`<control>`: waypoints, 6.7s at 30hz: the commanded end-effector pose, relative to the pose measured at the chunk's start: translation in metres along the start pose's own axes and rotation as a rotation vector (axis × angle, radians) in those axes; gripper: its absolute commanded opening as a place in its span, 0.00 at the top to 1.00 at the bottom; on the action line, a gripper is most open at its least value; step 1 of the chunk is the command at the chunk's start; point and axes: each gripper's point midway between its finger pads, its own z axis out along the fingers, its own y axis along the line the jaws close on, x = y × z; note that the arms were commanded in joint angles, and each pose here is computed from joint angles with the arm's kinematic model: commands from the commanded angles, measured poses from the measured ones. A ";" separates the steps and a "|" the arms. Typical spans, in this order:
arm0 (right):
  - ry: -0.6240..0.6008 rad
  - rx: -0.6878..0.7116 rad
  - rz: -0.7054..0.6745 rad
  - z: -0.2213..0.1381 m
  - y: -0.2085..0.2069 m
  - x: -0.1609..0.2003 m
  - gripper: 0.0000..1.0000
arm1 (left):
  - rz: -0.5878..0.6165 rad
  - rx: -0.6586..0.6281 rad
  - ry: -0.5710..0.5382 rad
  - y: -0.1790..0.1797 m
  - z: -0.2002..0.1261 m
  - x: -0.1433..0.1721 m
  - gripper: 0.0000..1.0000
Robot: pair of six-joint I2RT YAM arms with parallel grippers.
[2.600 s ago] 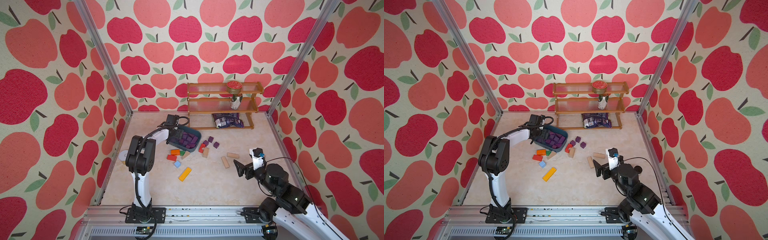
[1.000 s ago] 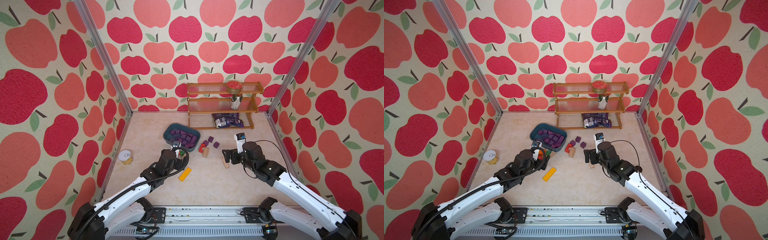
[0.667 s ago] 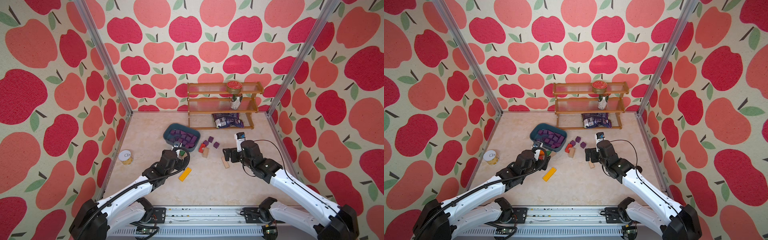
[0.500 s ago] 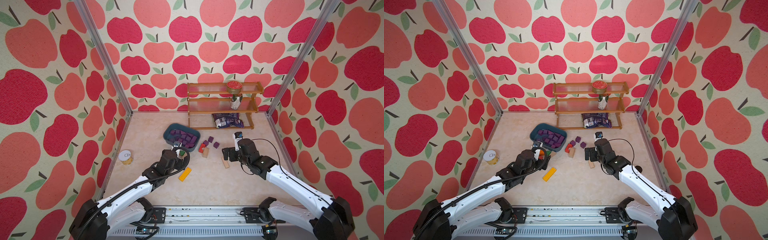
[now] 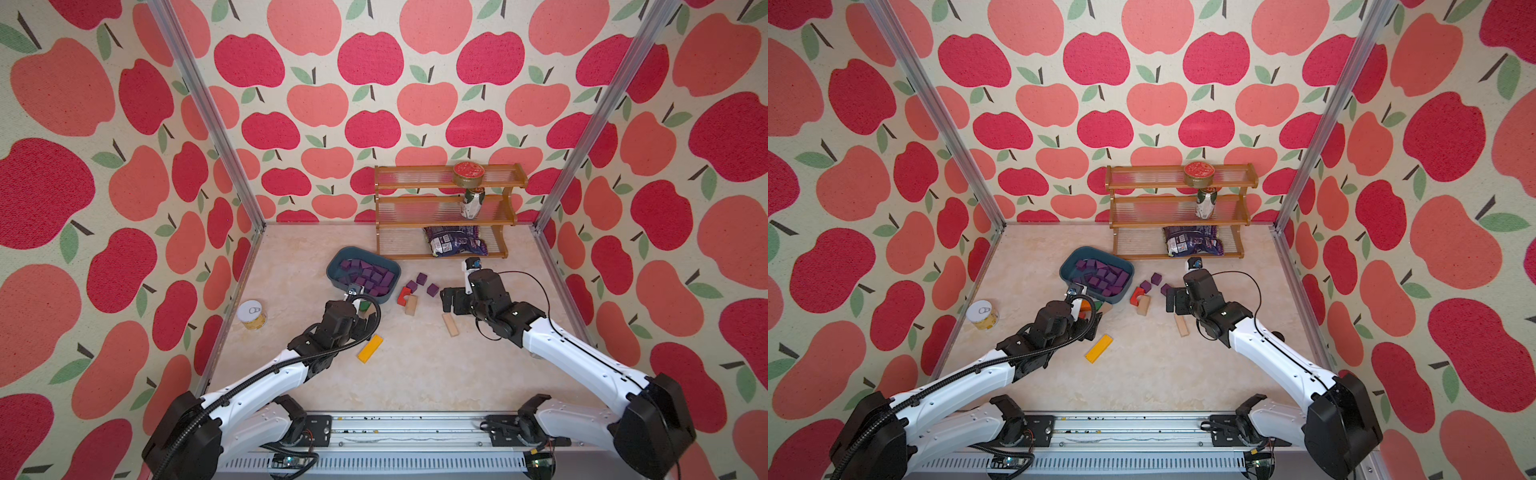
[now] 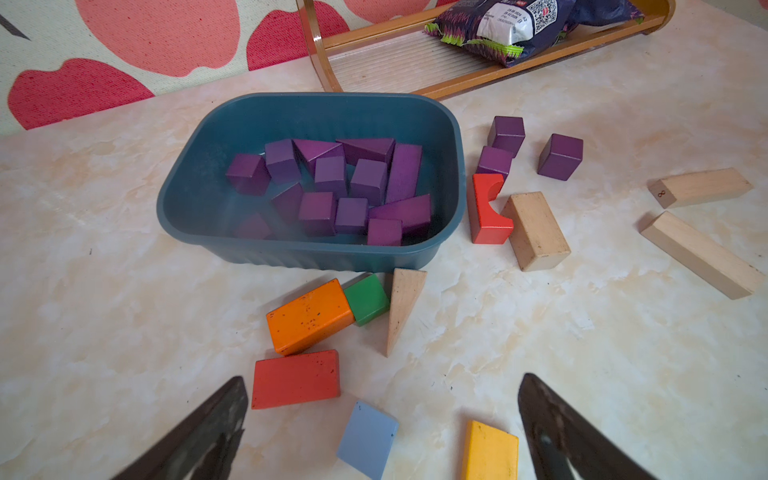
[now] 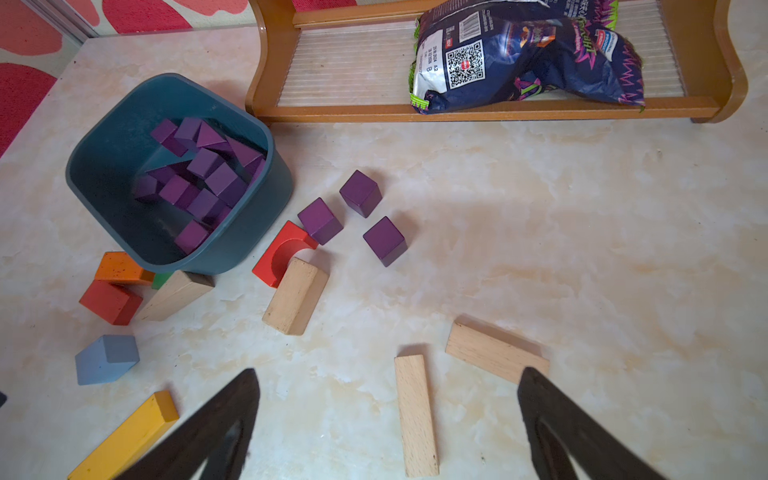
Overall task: Pick purple bricks into the storage bin
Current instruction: Pick up the building block from the center of the board.
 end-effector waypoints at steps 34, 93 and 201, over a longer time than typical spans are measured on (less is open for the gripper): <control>0.001 0.189 0.142 -0.007 -0.066 -0.018 0.02 | -0.099 -0.003 -0.043 0.016 0.000 0.001 0.01; 0.274 -0.134 -0.161 0.149 0.011 0.010 0.30 | -0.115 -0.023 -0.032 0.022 0.003 0.006 0.01; 0.283 -0.016 -0.279 0.114 0.057 0.002 0.74 | -0.162 -0.053 -0.019 0.032 0.004 0.010 0.01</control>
